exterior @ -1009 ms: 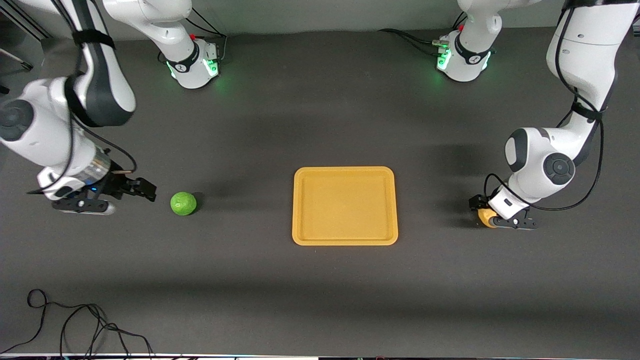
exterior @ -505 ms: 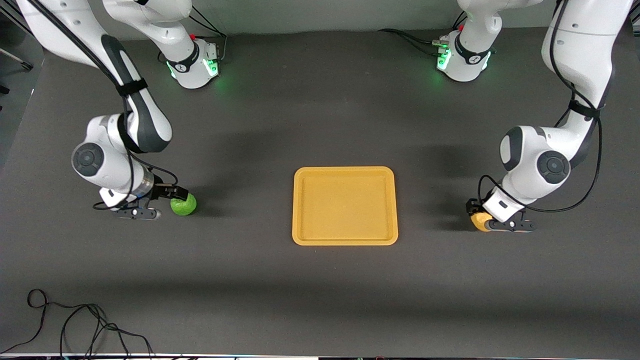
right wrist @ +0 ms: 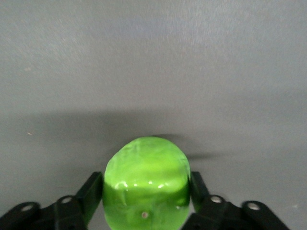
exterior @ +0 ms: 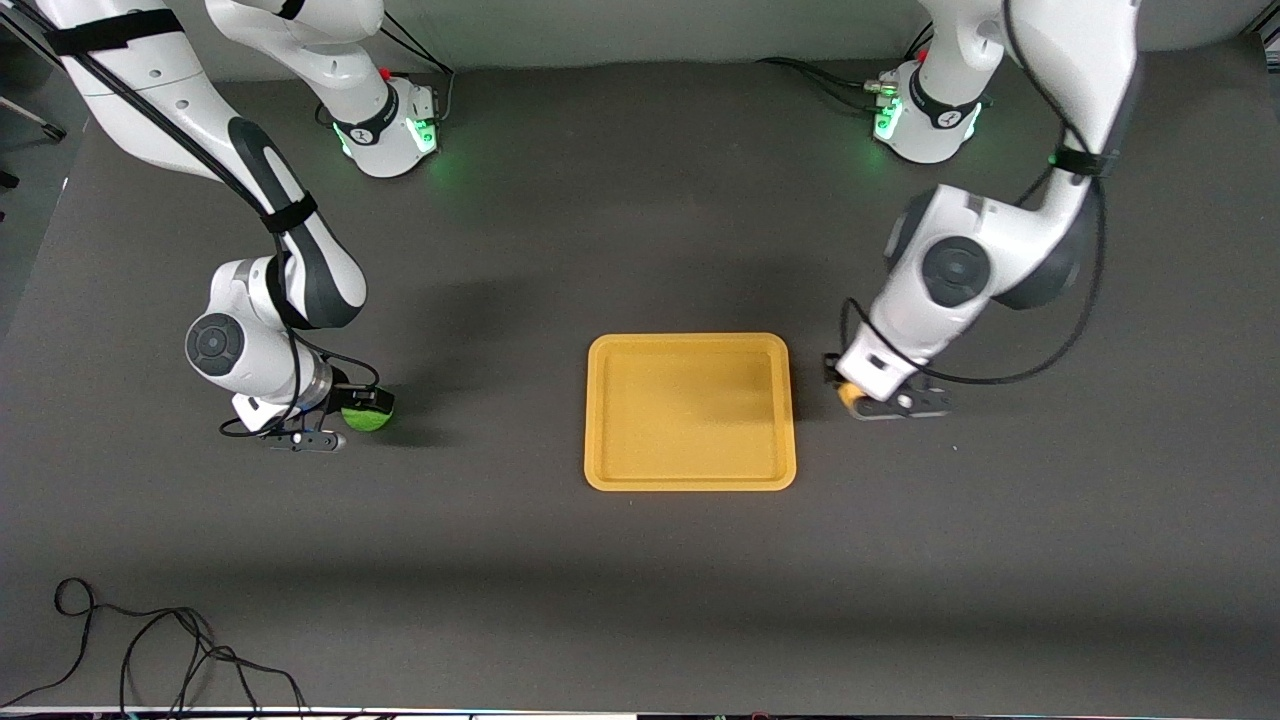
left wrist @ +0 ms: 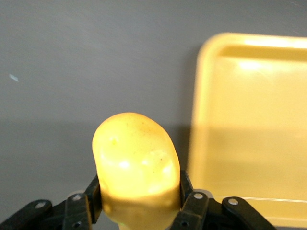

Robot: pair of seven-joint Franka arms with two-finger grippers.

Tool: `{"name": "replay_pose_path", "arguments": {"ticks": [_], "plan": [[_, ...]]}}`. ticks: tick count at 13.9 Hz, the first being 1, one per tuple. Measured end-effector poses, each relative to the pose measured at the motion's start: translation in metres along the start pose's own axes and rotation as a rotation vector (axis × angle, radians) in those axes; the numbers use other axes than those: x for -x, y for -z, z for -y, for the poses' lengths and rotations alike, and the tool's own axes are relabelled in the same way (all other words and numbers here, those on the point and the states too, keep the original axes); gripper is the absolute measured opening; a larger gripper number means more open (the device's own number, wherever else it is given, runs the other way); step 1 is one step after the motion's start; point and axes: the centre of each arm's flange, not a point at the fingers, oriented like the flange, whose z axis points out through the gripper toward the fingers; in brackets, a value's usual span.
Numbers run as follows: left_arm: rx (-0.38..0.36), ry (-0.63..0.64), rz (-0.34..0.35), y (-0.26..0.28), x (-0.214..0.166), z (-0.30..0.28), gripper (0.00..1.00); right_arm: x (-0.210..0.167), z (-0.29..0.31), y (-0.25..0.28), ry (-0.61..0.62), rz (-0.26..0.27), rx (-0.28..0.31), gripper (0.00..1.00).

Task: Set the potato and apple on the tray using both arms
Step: 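Close the left gripper on the potato while the right gripper grasps the apple, then carry the potato with the left gripper over the yellow tray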

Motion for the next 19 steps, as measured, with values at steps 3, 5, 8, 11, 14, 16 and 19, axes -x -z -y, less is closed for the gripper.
{"name": "replay_pose_path", "arguments": {"ticks": [3,5,8,11,14,16,19], "plan": [[0.001,0.021,0.009,-0.011,0.021,-0.049,0.64,-0.011,0.003,0.037,0.001,0.017,0.007,0.7],[0.001,0.028,0.019,-0.024,0.021,-0.068,0.64,-0.02,0.005,0.091,0.0,0.074,0.023,0.7],[-0.032,0.033,0.019,-0.053,0.019,-0.09,0.64,-0.031,0.008,0.174,0.0,0.103,0.034,0.7],[-0.044,0.03,0.016,-0.075,0.018,-0.099,0.64,-0.036,0.009,0.219,-0.001,0.092,0.034,0.7],[-0.045,0.033,0.014,-0.079,0.015,-0.097,0.71,-0.038,0.012,0.23,0.002,0.082,0.031,0.7],[-0.043,0.032,0.007,-0.077,0.012,-0.098,0.95,-0.039,0.019,0.231,0.01,0.078,0.028,0.7],[-0.048,0.056,-0.016,-0.046,-0.003,-0.089,1.0,-0.037,0.046,0.228,0.003,0.087,-0.007,0.68]]}}
